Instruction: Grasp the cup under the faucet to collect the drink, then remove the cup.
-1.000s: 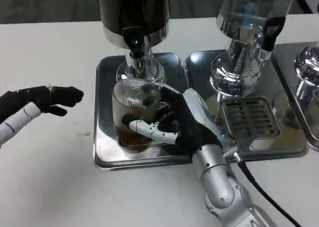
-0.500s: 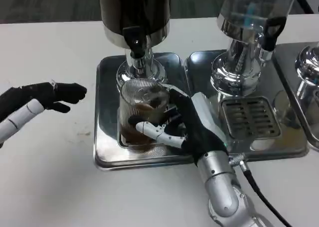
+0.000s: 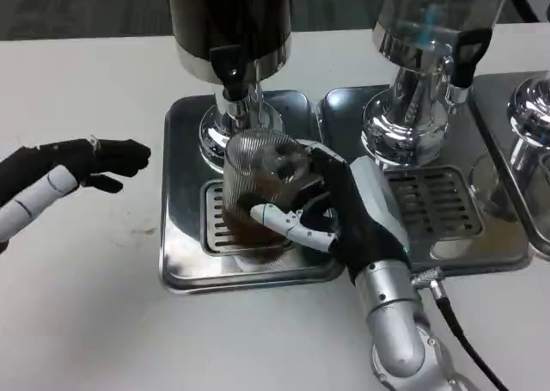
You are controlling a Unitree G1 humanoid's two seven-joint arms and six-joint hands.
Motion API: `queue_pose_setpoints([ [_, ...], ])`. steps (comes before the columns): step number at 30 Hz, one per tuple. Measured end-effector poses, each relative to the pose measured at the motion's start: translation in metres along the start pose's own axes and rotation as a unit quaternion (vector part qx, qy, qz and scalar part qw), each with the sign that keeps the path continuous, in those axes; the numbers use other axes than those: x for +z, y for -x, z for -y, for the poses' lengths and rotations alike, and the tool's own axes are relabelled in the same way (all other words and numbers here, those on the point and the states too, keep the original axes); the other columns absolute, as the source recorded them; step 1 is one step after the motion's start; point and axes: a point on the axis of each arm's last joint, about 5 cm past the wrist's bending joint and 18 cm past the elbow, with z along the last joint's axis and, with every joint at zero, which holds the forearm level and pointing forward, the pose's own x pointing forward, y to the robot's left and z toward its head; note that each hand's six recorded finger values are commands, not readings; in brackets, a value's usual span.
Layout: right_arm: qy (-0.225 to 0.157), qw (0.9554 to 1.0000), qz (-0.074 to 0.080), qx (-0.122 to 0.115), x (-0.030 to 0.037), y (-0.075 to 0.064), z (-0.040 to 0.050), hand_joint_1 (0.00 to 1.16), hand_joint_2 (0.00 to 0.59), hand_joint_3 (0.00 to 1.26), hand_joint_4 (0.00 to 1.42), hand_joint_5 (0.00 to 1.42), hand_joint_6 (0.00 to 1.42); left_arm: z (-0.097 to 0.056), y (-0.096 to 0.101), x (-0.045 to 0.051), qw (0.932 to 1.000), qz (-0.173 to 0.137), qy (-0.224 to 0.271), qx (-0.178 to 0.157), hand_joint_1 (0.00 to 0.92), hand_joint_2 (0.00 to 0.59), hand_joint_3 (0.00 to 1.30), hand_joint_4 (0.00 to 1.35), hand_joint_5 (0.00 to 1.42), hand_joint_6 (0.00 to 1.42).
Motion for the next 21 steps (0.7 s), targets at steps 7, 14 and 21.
queue_pose_setpoints([
  [7,-0.002,0.9998,0.008,-0.016,0.002,0.002,0.0044,0.61,0.247,0.38,0.58,0.68,0.78,0.004,-0.003,-0.0013,0.9999,0.002,-0.001,-0.013,0.0,0.16,0.34,0.27,0.24,0.33],
  [14,0.004,0.9994,0.014,-0.031,0.0014,0.006,0.0117,0.62,0.257,0.4,0.59,0.69,0.8,0.006,-0.005,-0.0017,0.9998,0.008,-0.002,-0.018,0.0,0.161,0.33,0.26,0.24,0.33],
  [21,0.005,0.999,0.021,-0.04,0.0025,0.01,0.0178,0.64,0.26,0.4,0.59,0.7,0.81,0.006,-0.008,-0.0012,0.9998,0.012,-0.002,-0.018,0.0,0.161,0.33,0.26,0.24,0.33],
])
